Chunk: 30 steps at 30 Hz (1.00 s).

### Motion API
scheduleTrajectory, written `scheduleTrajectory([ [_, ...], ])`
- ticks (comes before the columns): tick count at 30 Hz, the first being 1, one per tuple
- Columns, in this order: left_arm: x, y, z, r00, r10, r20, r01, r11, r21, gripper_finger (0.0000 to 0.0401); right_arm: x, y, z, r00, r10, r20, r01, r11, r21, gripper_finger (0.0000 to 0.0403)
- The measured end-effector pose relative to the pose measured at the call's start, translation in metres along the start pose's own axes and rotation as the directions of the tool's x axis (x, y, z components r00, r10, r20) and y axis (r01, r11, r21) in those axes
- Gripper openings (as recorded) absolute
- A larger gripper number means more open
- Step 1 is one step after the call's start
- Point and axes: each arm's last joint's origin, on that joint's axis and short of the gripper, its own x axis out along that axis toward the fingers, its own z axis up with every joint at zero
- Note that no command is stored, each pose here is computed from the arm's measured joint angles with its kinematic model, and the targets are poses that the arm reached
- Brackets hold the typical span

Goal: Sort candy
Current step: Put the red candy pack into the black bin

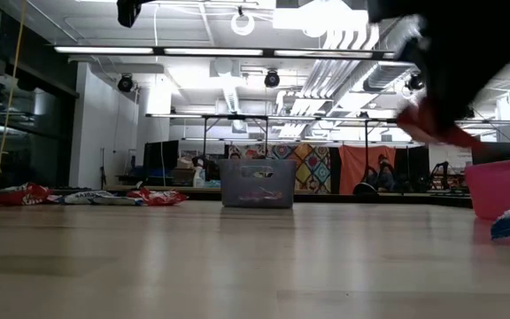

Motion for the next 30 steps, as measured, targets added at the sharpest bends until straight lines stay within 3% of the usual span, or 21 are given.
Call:
scheduleTrajectory([
  [5, 0.0, 0.0, 0.0, 1.0, 0.009, 0.006, -0.009, 1.0, -0.001, 0.0173, -0.037, -0.064, 0.007, 0.983, -0.137, 0.124, 0.116, 0.979, 0.166, 0.0015],
  [11, 0.0, 0.0, 0.0, 1.0, 0.009, 0.005, -0.009, 1.0, -0.03, 0.0173, -0.053, -0.122, 0.014, 0.931, -0.234, 0.281, 0.14, 0.938, 0.316, 0.0006],
  [15, 0.0, 0.0, 0.0, 1.0, 0.009, 0.006, -0.009, 0.999, -0.047, 0.0173, -0.019, -0.153, 0.01, 0.91, -0.141, 0.389, -0.019, 0.925, 0.378, 0.0005],
  [17, 0.0, 0.0, 0.0, 1.0, 0.009, 0.007, -0.009, 0.999, -0.046, 0.0173, -0.001, -0.166, 0.009, 0.877, -0.088, 0.471, -0.143, 0.89, 0.433, 0.0005],
  [20, 0.0, 0.0, 0.0, 1.0, 0.015, 0.01, -0.015, 0.999, -0.046, 0.0173, 0.012, -0.183, 0.016, 0.753, -0.052, 0.656, -0.349, 0.814, 0.465, 0.0005],
  [22, 0.0, 0.0, 0.001, 1.0, 0.016, 0.01, -0.015, 0.999, -0.045, 0.0173, 0.013, -0.195, 0.023, 0.653, -0.084, 0.753, -0.44, 0.767, 0.468, 0.0005],
  [25, 0.0, 0.001, 0.001, 1.0, 0.023, 0.016, -0.023, 0.999, -0.045, 0.0173, 0.01, -0.212, 0.03, 0.582, -0.15, 0.799, -0.483, 0.727, 0.488, 0.0005],
  [30, 0.0, 0.001, 0.001, 0.999, 0.034, 0.024, -0.033, 0.998, -0.046, 0.0173, 0.002, -0.222, 0.036, 0.57, -0.147, 0.809, -0.475, 0.744, 0.47, 0.0005],
])
